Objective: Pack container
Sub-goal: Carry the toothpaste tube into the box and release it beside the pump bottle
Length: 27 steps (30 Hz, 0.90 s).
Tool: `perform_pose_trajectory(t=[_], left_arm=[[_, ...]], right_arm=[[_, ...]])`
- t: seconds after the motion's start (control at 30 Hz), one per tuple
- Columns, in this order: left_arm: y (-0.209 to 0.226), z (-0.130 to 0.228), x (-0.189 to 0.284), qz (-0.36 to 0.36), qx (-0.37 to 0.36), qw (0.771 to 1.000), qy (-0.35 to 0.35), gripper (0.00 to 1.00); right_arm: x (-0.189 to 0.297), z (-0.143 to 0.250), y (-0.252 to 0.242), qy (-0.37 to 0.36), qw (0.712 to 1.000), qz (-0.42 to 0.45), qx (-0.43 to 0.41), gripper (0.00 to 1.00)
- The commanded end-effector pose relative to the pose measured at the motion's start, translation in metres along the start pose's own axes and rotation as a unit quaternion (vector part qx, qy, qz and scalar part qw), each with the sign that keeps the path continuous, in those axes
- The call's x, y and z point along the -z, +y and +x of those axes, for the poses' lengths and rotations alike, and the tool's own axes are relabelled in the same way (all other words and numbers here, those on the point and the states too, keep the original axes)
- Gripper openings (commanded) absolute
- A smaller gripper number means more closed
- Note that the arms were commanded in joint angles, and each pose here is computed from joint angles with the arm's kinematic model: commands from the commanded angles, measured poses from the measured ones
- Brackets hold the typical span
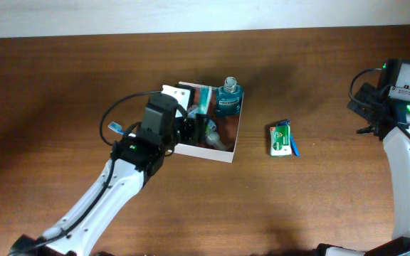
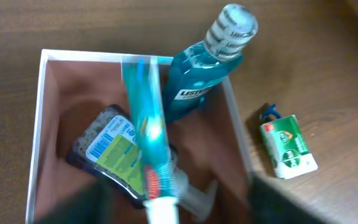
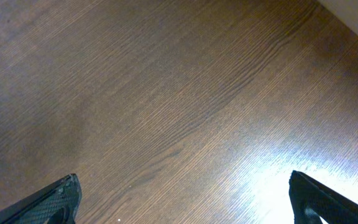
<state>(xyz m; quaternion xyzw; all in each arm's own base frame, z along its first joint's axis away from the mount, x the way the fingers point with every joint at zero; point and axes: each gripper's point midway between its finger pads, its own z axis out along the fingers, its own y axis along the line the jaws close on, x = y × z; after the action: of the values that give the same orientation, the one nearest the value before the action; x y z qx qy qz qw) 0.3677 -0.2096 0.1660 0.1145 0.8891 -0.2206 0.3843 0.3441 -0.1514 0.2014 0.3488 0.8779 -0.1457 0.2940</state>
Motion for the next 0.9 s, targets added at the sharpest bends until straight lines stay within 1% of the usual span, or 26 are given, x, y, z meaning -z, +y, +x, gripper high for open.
perform_pose_trajectory(t=[0.0, 0.1, 0.13, 0.17, 0.2, 0.23, 0.27, 0.3, 0.33, 0.37, 0.4, 0.5, 0.53, 0.57, 0.6, 0.63, 0.67, 0.7, 0.73, 0.87], left_arm=[[-0.003, -0.012, 0.002, 0.002, -0.042, 0.999, -0.019, 0.99], [0.006, -0.023, 0.009, -0.018, -0.048, 0.998, -0.034, 0.99], [0.010, -0.025, 0.010, -0.024, -0.046, 0.998, -0.037, 0.98], [0.014, -0.026, 0.012, -0.031, -0.044, 0.998, -0.039, 0.95], [0.019, -0.026, 0.013, -0.041, -0.040, 0.998, -0.039, 0.90], [0.025, -0.026, 0.014, -0.051, -0.037, 0.997, -0.037, 0.80], [0.031, -0.026, 0.015, -0.064, -0.034, 0.997, -0.036, 0.77], [0.044, -0.025, 0.017, -0.092, -0.016, 0.995, -0.036, 0.70], [0.051, -0.024, 0.018, -0.108, -0.004, 0.993, -0.037, 0.67], [0.059, -0.024, 0.020, -0.126, 0.012, 0.991, -0.038, 0.65], [0.071, -0.022, 0.023, -0.148, 0.043, 0.987, -0.039, 0.64], [0.088, -0.018, 0.028, -0.180, 0.087, 0.979, -0.039, 0.64], [0.100, -0.015, 0.031, -0.206, 0.115, 0.971, -0.042, 0.64], [0.104, -0.014, 0.033, -0.217, 0.124, 0.967, -0.044, 0.64], [0.115, -0.011, 0.036, -0.242, 0.145, 0.958, -0.047, 0.53], [0.121, -0.008, 0.037, -0.256, 0.154, 0.953, -0.046, 0.36], [0.124, -0.005, 0.034, -0.259, 0.155, 0.952, -0.040, 0.22], [0.125, -0.001, 0.030, -0.259, 0.156, 0.953, -0.032, 0.13], [0.126, 0.003, 0.026, -0.259, 0.156, 0.953, -0.025, 0.09], [0.134, 0.030, 0.001, -0.263, 0.158, 0.952, 0.024, 0.08]], right_arm=[[0.010, -0.008, -0.003, -0.016, 1.000, -0.005, -0.012, 0.98], [0.010, -0.008, -0.003, -0.016, 1.000, -0.005, -0.012, 0.99], [0.010, -0.008, -0.003, -0.016, 1.000, -0.005, -0.012, 0.98], [0.010, -0.008, -0.003, -0.016, 1.000, -0.005, -0.012, 0.99], [0.010, -0.008, -0.003, -0.016, 1.000, -0.005, -0.012, 0.99], [0.010, -0.008, -0.003, -0.016, 1.000, -0.005, -0.012, 0.99], [0.010, -0.008, -0.003, -0.016, 1.000, -0.005, -0.012, 0.99], [0.010, -0.008, -0.003, -0.016, 1.000, -0.005, -0.012, 0.99], [0.010, -0.008, -0.003, -0.016, 1.000, -0.005, -0.012, 0.99], [0.010, -0.008, -0.003, -0.016, 1.000, -0.005, -0.012, 0.98], [0.010, -0.008, -0.003, -0.016, 1.000, -0.005, -0.012, 0.99], [0.010, -0.008, -0.003, -0.016, 1.000, -0.005, -0.012, 0.99], [0.010, -0.008, -0.003, -0.016, 1.000, -0.005, -0.012, 0.99], [0.010, -0.008, -0.003, -0.016, 1.000, -0.005, -0.012, 0.99], [0.010, -0.008, -0.003, -0.016, 1.000, -0.005, -0.012, 0.99], [0.010, -0.008, -0.003, -0.016, 1.000, -0.005, -0.012, 0.99], [0.010, -0.008, -0.003, -0.016, 1.000, -0.005, -0.012, 0.99], [0.010, -0.008, -0.003, -0.016, 1.000, -0.005, -0.012, 0.99], [0.010, -0.008, -0.003, -0.016, 1.000, -0.005, -0.012, 0.99], [0.010, -0.008, -0.003, -0.016, 1.000, -0.005, -0.012, 0.98]])
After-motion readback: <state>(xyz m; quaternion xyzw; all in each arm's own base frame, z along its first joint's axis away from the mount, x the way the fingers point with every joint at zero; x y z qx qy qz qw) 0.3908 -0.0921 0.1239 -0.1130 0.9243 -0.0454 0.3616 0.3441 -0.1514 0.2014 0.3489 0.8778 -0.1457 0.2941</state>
